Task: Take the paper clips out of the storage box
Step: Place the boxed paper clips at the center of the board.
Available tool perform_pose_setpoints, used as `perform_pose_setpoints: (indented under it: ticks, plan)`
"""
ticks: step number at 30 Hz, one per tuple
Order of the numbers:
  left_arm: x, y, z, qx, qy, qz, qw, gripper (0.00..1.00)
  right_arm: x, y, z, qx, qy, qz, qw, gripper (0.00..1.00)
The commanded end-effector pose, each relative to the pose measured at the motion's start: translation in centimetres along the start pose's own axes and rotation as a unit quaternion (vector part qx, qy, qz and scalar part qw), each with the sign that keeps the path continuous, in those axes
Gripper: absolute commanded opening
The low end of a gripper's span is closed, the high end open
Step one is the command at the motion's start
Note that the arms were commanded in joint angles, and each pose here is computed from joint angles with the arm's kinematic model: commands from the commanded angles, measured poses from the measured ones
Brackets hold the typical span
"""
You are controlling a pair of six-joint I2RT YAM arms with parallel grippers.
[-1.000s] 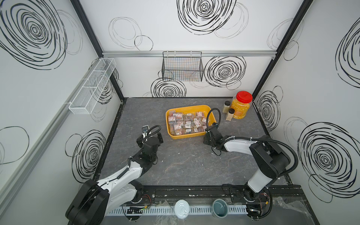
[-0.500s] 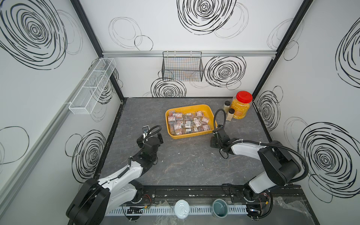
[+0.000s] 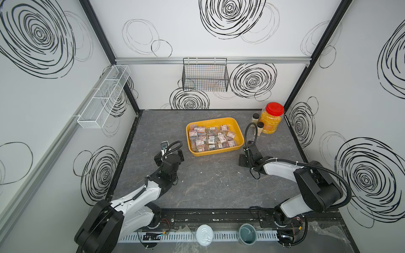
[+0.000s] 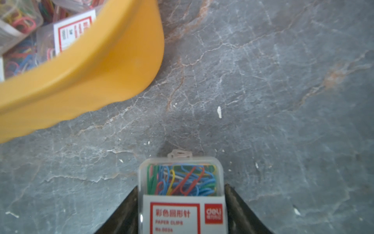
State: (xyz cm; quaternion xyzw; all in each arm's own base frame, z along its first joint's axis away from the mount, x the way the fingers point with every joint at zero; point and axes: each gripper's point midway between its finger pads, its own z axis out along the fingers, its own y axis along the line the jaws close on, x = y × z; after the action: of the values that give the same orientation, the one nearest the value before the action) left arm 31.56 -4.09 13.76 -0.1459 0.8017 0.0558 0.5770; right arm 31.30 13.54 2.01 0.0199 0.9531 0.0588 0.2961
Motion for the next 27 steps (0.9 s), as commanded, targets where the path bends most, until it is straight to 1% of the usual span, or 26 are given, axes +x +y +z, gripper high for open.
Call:
perform_pose_setpoints:
  ticks: [1,5,8,12,15,18,21,24,27]
  plan:
    - [-1.4,-0.4,0.0,-0.004,-0.018,-0.014,1.000,0.99,-0.2,-0.4,-0.6,0.013,0.002,-0.002,1.000,0.69]
    - [-1.4,-0.4,0.0,-0.008,-0.018,-0.012,1.000,0.99,-1.0,-0.3,-1.2,0.014,-0.008,0.001,1.000,0.72]
    - [-1.4,-0.5,-0.2,-0.004,-0.021,-0.011,1.000,0.99,-2.1,-0.3,-2.4,0.015,-0.023,0.004,1.000,0.73]
    - [-1.4,-0.6,-0.4,0.001,-0.022,-0.009,1.000,0.99,-4.3,-0.8,-5.0,0.003,-0.068,0.026,0.997,0.78]
    - [-1.4,-0.7,-0.5,-0.002,-0.026,-0.007,1.000,0.99,-5.8,-1.9,-6.6,-0.008,-0.104,0.052,0.993,0.83]
    - [-1.5,-1.0,-0.7,-0.003,-0.030,-0.002,1.000,0.99,-7.2,-4.1,-7.8,-0.009,-0.139,0.087,0.986,0.87]
    - [-1.4,-1.2,-0.8,-0.006,-0.031,0.005,0.999,0.99,-8.2,-7.3,-8.3,0.001,-0.176,0.135,0.975,0.92]
    - [-1.4,-1.4,-0.8,-0.007,-0.032,0.012,0.999,0.99,-8.5,-11.1,-7.9,0.031,-0.197,0.191,0.961,0.93]
    - [-1.5,-1.8,-1.0,-0.007,-0.035,0.018,0.999,0.99,-8.2,-14.3,-7.0,0.067,-0.200,0.238,0.948,0.94]
